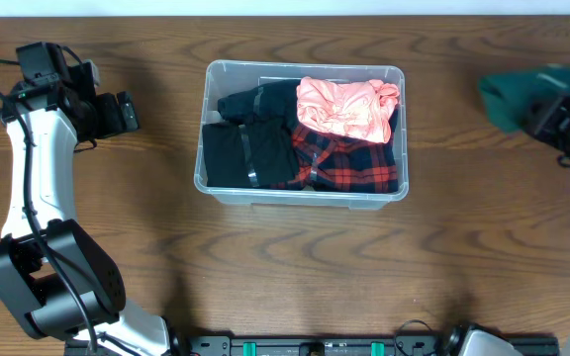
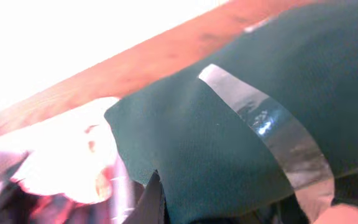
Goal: Pack container
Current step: 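Carry the green garment with the right gripper over the bin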
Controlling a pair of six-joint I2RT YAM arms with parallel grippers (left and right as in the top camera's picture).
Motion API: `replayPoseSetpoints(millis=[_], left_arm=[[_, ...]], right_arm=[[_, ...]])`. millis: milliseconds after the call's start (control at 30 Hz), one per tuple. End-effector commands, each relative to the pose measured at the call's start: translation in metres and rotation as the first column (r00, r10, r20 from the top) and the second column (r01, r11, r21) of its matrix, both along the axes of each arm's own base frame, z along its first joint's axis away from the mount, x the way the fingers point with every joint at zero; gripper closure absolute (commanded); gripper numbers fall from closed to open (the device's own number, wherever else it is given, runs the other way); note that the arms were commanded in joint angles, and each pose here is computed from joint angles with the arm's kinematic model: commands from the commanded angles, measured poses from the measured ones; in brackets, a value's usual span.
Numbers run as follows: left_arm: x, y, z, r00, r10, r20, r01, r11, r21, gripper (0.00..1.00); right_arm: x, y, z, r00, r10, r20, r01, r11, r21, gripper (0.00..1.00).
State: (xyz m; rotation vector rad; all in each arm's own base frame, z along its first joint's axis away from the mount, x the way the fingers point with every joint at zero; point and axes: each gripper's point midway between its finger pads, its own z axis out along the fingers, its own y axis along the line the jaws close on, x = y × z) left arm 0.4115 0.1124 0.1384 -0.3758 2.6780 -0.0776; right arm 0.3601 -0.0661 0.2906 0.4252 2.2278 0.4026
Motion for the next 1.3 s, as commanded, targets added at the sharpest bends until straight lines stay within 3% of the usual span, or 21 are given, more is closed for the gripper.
replayPoseSetpoints(millis=[0, 167, 367, 767, 900, 1100, 1267], left_arm=[[0.000, -0.001, -0.003, 1.000, -0.009, -0.006, 0.008, 1.000, -0.005, 0.02], [0.000, -0.001, -0.003, 1.000, -0.009, -0.006, 0.008, 1.000, -0.005, 0.02], [0.000, -0.001, -0.003, 1.000, -0.009, -0.005, 0.008, 1.000, -0.005, 0.02], [0.000, -0.001, -0.003, 1.000, -0.009, -0.006, 0.008, 1.000, -0.005, 0.02], [0.000, -0.001, -0.003, 1.000, -0.009, -0.006, 0.008, 1.000, -0.005, 0.02], [0.000, -0.001, -0.003, 1.000, -0.009, -0.006, 0.008, 1.000, -0.005, 0.02], [0.000, -0.001, -0.003, 1.000, -0.009, -0.006, 0.008, 1.000, -0.005, 0.02]], right_arm=[[-0.004, 0.059, 0.038, 0.970, 0.210, 0.125, -0.211, 0.978, -0.007, 0.99], [-0.012, 0.133, 0.053, 0.883, 0.433, 0.184, -0.433, 0.900, -0.040, 0.99], [-0.029, 0.211, 0.053, 0.719, 0.665, 0.201, -0.649, 0.747, -0.145, 0.99], [-0.034, 0.289, 0.001, 0.523, 0.849, 0.075, -0.817, 0.524, -0.240, 0.99], [-0.022, 0.286, -0.010, 0.577, 0.816, 0.033, -0.782, 0.564, -0.266, 0.99], [-0.002, 0.247, -0.012, 0.832, 0.554, -0.021, -0.541, 0.802, -0.254, 0.99], [-0.006, 0.231, -0.003, 0.927, 0.375, -0.011, -0.361, 0.883, -0.298, 0.99]])
